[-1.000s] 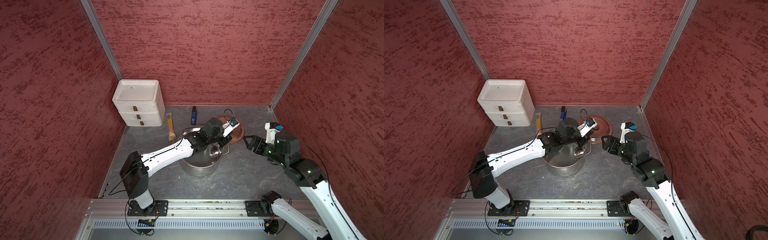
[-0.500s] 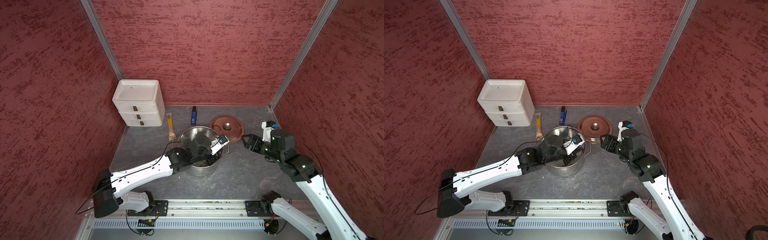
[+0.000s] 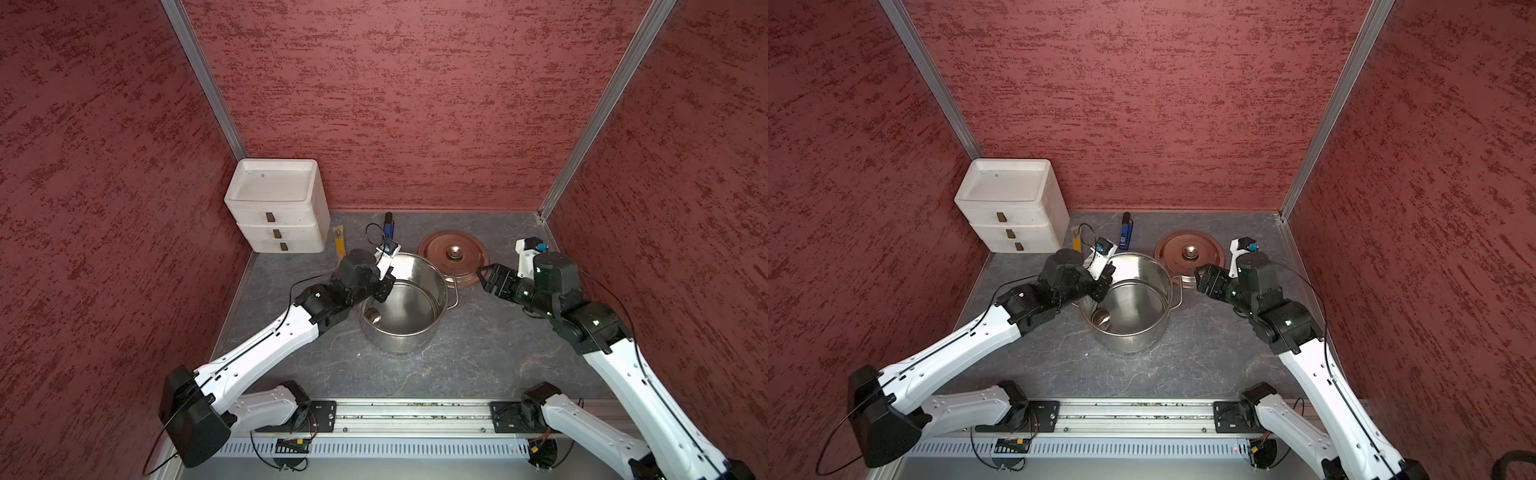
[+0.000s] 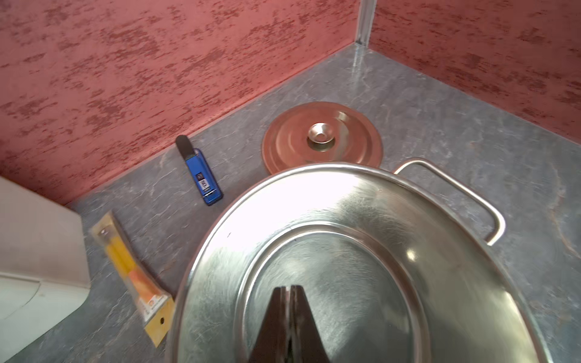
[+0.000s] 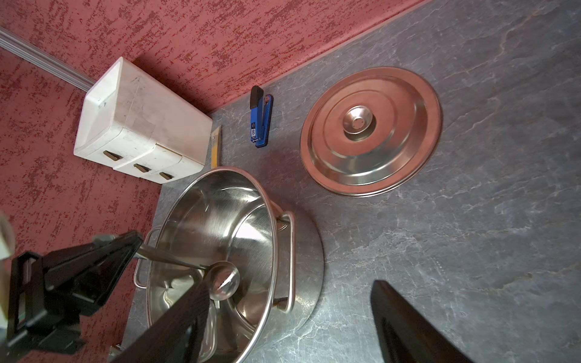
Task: Stir the soup with a spoon
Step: Stir the soup in the pan with a stick.
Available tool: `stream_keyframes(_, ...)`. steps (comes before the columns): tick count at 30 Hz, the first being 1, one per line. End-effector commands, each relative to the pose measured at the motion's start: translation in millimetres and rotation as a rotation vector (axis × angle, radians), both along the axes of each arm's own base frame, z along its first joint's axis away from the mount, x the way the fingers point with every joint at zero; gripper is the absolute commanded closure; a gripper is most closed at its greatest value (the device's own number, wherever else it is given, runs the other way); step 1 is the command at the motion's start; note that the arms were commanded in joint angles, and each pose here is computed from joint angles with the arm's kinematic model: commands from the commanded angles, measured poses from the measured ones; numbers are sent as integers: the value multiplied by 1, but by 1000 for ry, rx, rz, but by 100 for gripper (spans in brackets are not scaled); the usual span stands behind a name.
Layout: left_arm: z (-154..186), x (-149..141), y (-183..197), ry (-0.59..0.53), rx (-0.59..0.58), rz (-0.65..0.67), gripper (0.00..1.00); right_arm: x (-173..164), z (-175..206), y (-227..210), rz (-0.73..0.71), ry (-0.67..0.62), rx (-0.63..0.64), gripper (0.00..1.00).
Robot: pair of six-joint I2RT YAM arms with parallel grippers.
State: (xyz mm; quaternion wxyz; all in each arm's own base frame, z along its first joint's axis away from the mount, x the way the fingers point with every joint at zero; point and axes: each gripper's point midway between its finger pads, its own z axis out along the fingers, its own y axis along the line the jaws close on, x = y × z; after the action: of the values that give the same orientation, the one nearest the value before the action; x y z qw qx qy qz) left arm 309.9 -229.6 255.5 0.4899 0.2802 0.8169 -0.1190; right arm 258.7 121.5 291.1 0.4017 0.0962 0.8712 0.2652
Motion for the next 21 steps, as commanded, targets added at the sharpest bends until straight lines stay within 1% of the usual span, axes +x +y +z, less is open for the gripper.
stream_keyframes(1, 17, 25, 2, -38, -28, 9, 100, 0, 12, -2, -10, -38, 16, 15)
stream_keyframes(3, 24, 38, -2, -62, -42, 1, 100, -1, 13, -4, -17, -41, 15, 15)
stream_keyframes(6, 30, 56, -19, -82, -44, -38, 100, -4, 15, -7, -29, -46, 12, 15)
stream_keyframes(9, 36, 71, -41, -91, -53, -88, 100, -7, 18, -11, -40, -52, 7, 15)
stream_keyframes(12, 40, 78, -69, -116, -42, -159, 100, -10, 20, -16, -55, -58, 2, 15)
stream_keyframes(17, 43, 77, -118, -134, -25, -275, 100, -18, 22, -23, -78, -65, -1, 15)
stream_keyframes(21, 47, 54, -157, -138, -34, -384, 100, -25, 22, -30, -100, -67, -5, 15)
